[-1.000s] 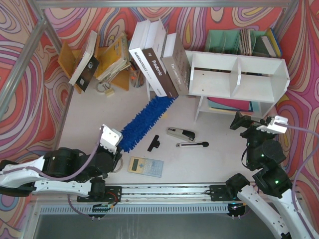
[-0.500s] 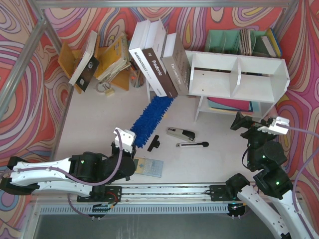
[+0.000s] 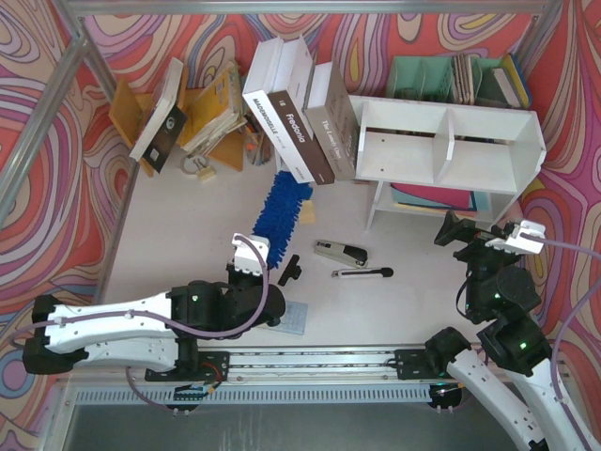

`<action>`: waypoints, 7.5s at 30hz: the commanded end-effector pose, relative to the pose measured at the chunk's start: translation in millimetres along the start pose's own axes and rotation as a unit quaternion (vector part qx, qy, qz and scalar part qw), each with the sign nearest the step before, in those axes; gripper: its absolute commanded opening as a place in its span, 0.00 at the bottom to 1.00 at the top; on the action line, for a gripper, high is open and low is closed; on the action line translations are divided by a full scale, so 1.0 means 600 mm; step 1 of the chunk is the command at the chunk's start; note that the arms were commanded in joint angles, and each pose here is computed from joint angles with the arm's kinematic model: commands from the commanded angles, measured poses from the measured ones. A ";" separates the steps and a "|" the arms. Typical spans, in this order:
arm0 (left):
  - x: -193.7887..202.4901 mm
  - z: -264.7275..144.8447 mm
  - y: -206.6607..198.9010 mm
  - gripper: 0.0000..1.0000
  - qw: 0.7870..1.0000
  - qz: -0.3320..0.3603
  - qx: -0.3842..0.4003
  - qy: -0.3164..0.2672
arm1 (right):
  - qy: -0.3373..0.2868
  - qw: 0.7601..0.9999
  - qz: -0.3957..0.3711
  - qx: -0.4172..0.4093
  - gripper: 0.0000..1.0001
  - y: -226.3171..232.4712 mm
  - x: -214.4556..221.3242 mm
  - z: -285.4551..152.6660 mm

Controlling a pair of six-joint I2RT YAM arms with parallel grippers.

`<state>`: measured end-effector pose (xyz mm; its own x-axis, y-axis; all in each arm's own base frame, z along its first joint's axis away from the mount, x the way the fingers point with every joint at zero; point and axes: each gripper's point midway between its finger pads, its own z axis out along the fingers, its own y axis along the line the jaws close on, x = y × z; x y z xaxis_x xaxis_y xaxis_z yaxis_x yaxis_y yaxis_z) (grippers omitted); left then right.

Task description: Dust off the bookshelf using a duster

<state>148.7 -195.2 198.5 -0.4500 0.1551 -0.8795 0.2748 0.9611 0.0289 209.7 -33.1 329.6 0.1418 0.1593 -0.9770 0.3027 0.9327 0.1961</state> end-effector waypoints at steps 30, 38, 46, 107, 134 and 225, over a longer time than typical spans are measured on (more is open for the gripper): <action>0.044 0.042 -0.219 0.00 0.974 0.110 0.187 0.066 | -0.004 1.000 -0.003 0.003 0.99 -0.002 -0.001 0.001; 0.106 0.054 -0.187 0.00 0.974 0.111 0.162 0.117 | -0.002 1.000 -0.004 0.002 0.99 0.000 0.000 0.002; 0.123 0.054 -0.176 0.00 0.975 0.101 0.154 0.128 | -0.001 1.000 -0.003 0.002 0.99 0.000 0.001 0.002; 0.004 0.010 0.062 0.00 0.999 -0.011 -0.043 0.007 | -0.001 1.000 0.000 -0.001 0.99 0.001 0.000 0.000; -0.030 0.014 0.028 0.00 0.999 -0.026 0.023 0.009 | -0.003 1.000 0.000 0.000 0.99 0.000 0.000 0.000; 0.107 0.069 -0.150 0.00 0.978 0.070 0.141 0.137 | 0.002 1.000 -0.001 -0.002 0.99 0.003 0.003 0.002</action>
<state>129.9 -274.7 104.7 -0.6131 0.4006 -0.6810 0.5436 0.8393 0.0043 210.3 -32.3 328.9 0.1380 0.1580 -0.9778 0.2998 0.9342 0.1932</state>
